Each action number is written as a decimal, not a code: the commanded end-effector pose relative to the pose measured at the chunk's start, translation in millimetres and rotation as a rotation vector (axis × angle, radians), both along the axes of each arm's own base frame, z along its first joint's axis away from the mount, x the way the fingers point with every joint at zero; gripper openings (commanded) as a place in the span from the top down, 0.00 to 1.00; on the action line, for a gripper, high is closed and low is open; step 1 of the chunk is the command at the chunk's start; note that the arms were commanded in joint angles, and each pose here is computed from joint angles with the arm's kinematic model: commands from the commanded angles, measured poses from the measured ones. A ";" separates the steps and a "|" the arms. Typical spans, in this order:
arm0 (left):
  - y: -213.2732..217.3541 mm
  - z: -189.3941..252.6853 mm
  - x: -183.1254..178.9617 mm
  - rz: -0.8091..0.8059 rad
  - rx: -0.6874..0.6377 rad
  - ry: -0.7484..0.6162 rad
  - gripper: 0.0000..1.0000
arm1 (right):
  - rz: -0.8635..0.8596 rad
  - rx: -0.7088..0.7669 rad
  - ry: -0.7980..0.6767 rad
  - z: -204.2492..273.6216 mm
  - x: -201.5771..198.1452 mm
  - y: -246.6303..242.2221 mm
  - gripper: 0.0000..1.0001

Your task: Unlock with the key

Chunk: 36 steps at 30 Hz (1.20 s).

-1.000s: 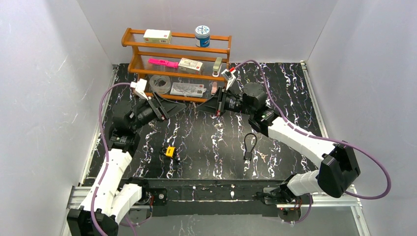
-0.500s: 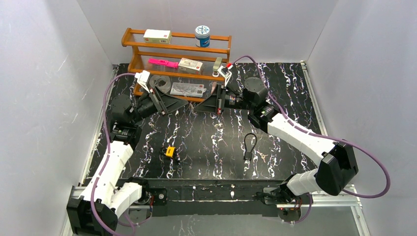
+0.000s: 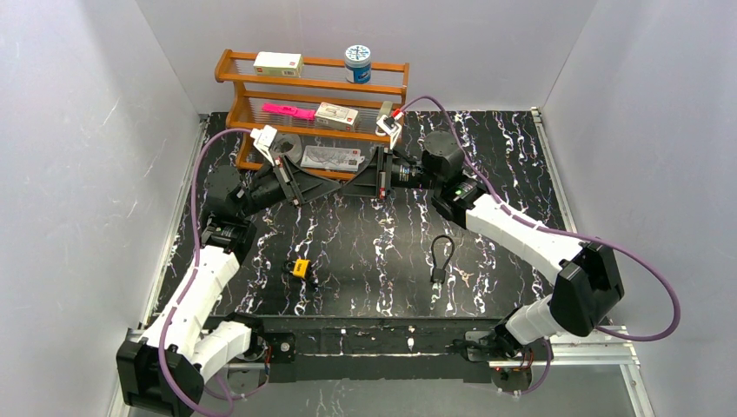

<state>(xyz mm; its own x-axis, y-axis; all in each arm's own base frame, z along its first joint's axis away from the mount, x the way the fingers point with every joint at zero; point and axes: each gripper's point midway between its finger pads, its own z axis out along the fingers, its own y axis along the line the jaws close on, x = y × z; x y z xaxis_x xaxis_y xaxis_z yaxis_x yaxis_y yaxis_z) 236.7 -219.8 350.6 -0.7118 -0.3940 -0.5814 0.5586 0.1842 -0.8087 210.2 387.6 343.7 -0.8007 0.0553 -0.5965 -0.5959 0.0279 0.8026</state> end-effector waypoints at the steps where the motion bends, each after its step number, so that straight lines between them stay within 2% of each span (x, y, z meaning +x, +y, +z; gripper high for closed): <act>1: -0.3 7.7 -2.6 -0.002 -0.007 -0.049 0.79 | 0.009 0.038 -0.052 21.1 -2.2 -1.8 0.99; 4: -0.1 5.9 -2.6 -0.001 -0.007 -0.044 0.87 | 0.001 0.036 -0.056 20.0 -2.5 -2.8 0.99; 7: 0.1 4.4 -3.5 -0.002 -0.006 -0.042 0.98 | 0.002 0.033 -0.058 18.4 -2.0 -2.4 0.99; 9: 0.4 5.6 -4.6 0.000 -0.007 -0.047 1.00 | 0.007 0.029 -0.064 16.7 -1.7 -2.2 0.99; 10: 1.1 6.9 -3.8 0.008 -0.010 -0.050 1.00 | 0.008 0.027 -0.066 15.1 -1.9 -1.8 0.94; 14: 4.4 16.2 0.0 0.057 -0.034 -0.053 1.00 | 0.025 0.059 -0.107 9.7 -7.8 -3.6 0.56; 15: 5.1 18.2 0.6 0.066 -0.039 -0.055 1.00 | 0.008 0.066 -0.107 9.1 -5.0 -3.3 0.52; 23: 5.2 20.6 -0.3 0.064 -0.038 -0.078 1.00 | 0.004 0.137 -0.088 10.1 -1.1 4.2 0.47; 26: 5.6 19.6 0.2 0.070 -0.037 -0.080 1.00 | 0.009 0.161 -0.107 15.7 -3.8 5.0 0.41; 29: 5.9 19.2 0.6 0.074 -0.036 -0.083 1.00 | -0.004 0.186 -0.127 20.1 -6.6 4.4 0.30; 32: 5.8 19.9 0.0 0.071 -0.036 -0.086 1.00 | -0.022 0.186 -0.120 21.4 -3.7 5.6 0.30; 36: 5.7 19.9 0.1 0.070 -0.038 -0.084 1.00 | -0.018 0.174 -0.091 19.0 -0.6 9.7 0.39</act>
